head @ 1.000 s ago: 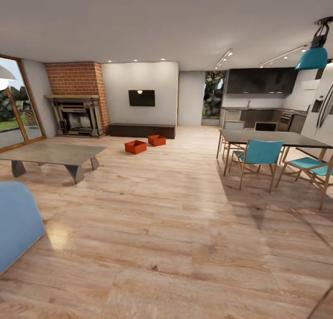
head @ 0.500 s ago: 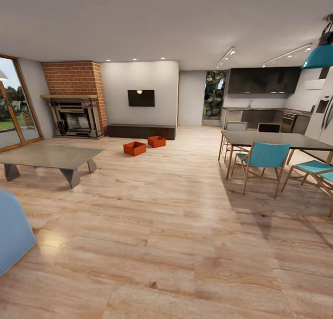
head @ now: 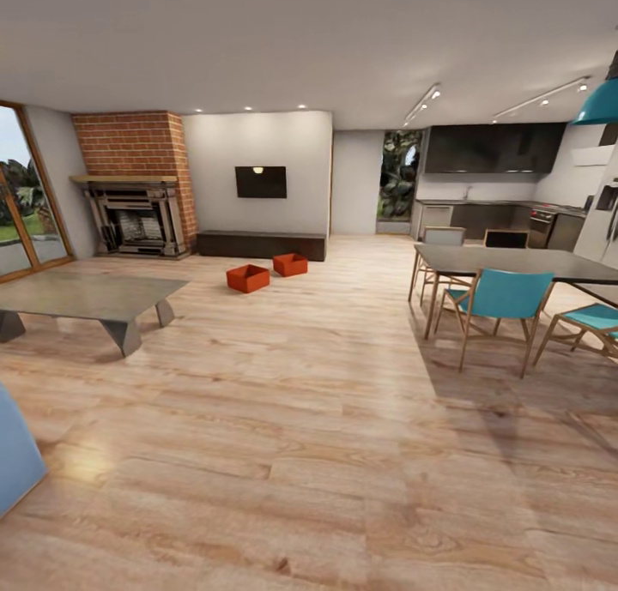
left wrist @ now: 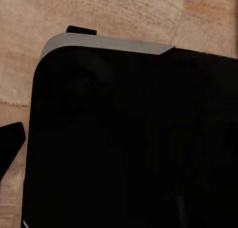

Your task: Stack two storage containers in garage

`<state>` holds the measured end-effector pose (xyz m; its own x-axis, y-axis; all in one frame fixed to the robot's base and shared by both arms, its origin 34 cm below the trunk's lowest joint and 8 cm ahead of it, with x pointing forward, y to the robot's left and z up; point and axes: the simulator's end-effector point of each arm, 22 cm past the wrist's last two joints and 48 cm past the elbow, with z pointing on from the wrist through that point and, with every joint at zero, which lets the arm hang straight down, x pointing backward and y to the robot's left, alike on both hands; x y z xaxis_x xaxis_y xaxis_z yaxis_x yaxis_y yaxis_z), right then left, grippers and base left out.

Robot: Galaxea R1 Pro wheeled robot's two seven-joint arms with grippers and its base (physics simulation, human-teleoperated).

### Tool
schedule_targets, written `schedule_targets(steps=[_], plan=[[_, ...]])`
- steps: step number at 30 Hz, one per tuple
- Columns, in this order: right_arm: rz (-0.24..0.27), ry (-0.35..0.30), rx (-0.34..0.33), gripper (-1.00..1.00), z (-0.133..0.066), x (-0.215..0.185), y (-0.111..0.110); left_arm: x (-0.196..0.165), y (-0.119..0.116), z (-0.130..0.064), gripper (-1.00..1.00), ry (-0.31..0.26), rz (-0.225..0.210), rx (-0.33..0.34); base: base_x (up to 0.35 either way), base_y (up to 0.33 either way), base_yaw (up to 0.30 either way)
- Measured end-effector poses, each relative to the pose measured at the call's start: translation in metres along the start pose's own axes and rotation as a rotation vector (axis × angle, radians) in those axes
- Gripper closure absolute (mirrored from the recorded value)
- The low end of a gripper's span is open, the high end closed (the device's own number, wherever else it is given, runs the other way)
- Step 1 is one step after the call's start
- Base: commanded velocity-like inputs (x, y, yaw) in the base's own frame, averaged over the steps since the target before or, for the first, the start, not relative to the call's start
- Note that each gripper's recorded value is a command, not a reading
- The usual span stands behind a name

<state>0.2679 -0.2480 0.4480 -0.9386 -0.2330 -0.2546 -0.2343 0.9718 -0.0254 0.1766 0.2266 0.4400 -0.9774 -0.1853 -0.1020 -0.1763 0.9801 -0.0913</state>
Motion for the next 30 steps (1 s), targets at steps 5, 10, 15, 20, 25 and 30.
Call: schedule_targets(steps=[5,10,15,20,25,30], plan=[[0.000,-0.001,0.001,-1.00,-0.0001,0.0004,-0.0005,-0.0002,0.0000,0.0000,-1.00,-0.001,0.000,0.000,0.323,0.000,0.000],[-0.004,-0.008,-0.007,-1.00,-0.0001,-0.0013,0.0014,-0.0003,0.0000,0.0000,-1.00,-0.001,0.000,0.000,0.323,0.000,0.000],[-0.003,-0.010,-0.010,-1.00,-0.0001,-0.0018,0.0025,-0.0003,0.0000,0.0000,-1.00,-0.001,0.000,0.000,0.323,0.000,0.000],[-0.002,-0.006,-0.005,-1.00,0.0000,-0.0013,0.0017,-0.0003,0.0000,0.0000,-1.00,-0.001,0.000,0.000,0.323,0.000,0.000],[-0.002,-0.008,-0.002,-1.00,0.0000,-0.0017,0.0011,-0.0003,0.0000,0.0000,-1.00,-0.001,0.000,0.000,0.322,0.000,0.000],[-0.002,-0.013,-0.002,-1.00,0.0000,-0.0028,0.0010,0.0000,0.0000,0.0000,-1.00,0.000,0.000,0.000,0.322,0.000,0.000]])
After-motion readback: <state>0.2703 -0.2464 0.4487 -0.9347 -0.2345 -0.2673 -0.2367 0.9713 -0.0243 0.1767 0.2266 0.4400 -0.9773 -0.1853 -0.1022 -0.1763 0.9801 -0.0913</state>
